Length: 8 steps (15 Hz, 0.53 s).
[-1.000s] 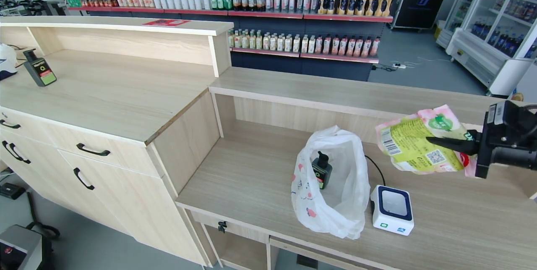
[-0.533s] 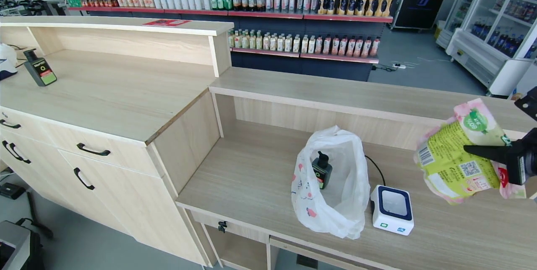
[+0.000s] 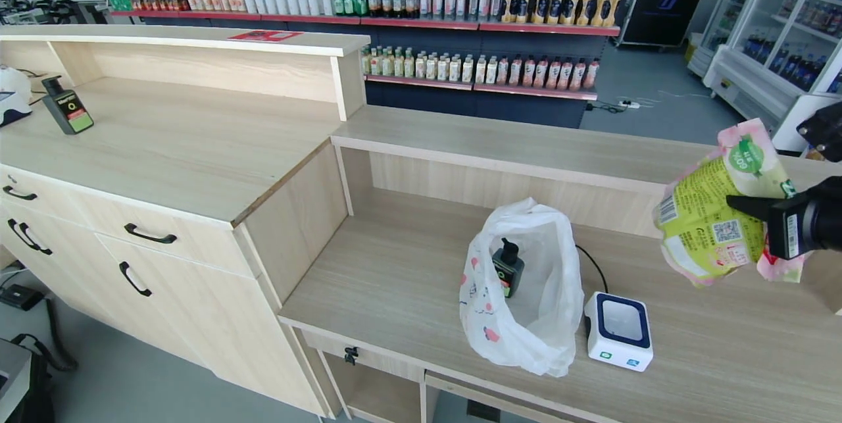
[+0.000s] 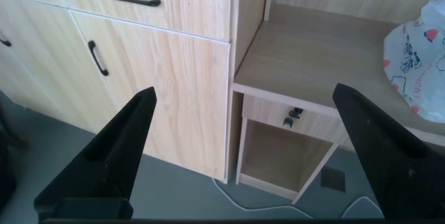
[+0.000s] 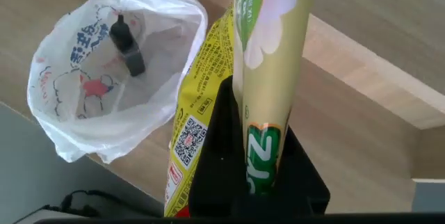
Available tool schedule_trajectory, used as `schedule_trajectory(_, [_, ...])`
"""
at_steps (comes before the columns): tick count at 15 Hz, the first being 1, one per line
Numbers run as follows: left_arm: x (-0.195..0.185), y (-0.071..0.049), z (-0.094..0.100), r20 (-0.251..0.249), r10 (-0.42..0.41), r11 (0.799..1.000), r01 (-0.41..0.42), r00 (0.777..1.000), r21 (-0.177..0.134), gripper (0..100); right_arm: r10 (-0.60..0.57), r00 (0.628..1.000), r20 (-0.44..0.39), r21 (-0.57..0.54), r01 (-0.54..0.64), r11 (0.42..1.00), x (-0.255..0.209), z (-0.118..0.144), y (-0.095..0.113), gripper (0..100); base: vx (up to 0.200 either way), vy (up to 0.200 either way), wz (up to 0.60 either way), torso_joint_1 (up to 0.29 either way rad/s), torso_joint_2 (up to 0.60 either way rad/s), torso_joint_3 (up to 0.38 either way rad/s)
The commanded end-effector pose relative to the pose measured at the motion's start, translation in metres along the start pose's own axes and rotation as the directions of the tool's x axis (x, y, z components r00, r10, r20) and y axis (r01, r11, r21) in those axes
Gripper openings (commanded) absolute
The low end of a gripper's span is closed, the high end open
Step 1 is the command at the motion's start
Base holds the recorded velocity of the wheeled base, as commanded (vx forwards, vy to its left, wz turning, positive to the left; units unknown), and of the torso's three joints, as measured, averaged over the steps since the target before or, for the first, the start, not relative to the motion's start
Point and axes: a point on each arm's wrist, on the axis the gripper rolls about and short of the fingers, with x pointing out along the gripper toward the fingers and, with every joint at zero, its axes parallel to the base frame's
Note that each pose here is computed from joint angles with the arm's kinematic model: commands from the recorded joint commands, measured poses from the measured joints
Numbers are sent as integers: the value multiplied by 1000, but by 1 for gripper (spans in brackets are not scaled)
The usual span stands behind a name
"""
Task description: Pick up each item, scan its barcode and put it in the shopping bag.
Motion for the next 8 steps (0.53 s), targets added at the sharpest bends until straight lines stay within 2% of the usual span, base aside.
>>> schedule_trajectory(1, [0, 0, 0, 0, 1, 1000, -1, 1000, 0, 100, 35, 999, -9, -7, -35, 999, 5, -4, 8, 0, 0, 0, 600, 7, 2, 2])
schedule_trajectory(3, [0, 0, 0, 0, 1, 1000, -1, 1000, 0, 100, 83, 997, -5, -20, -83, 996, 9, -6, 20, 0, 0, 0, 600, 10, 2, -2])
schedule_trajectory(6, [0, 0, 0, 0, 1, 1000, -1, 1000, 0, 100, 161, 985, -59, -22, -163, 986, 18, -19, 31, 0, 0, 0, 0, 0, 0, 0])
schedule_trajectory(7, [0, 0, 0, 0, 3, 1000, -3, 1000, 0, 100, 238, 968, -76, -31, -240, 970, 25, -30, 34, 0, 0, 0, 0, 0, 0, 0])
schedule_trajectory(8, [0, 0, 0, 0, 1, 1000, -1, 1000, 0, 100, 261, 961, -97, -48, -266, 963, 30, -36, 32, 0, 0, 0, 0, 0, 0, 0])
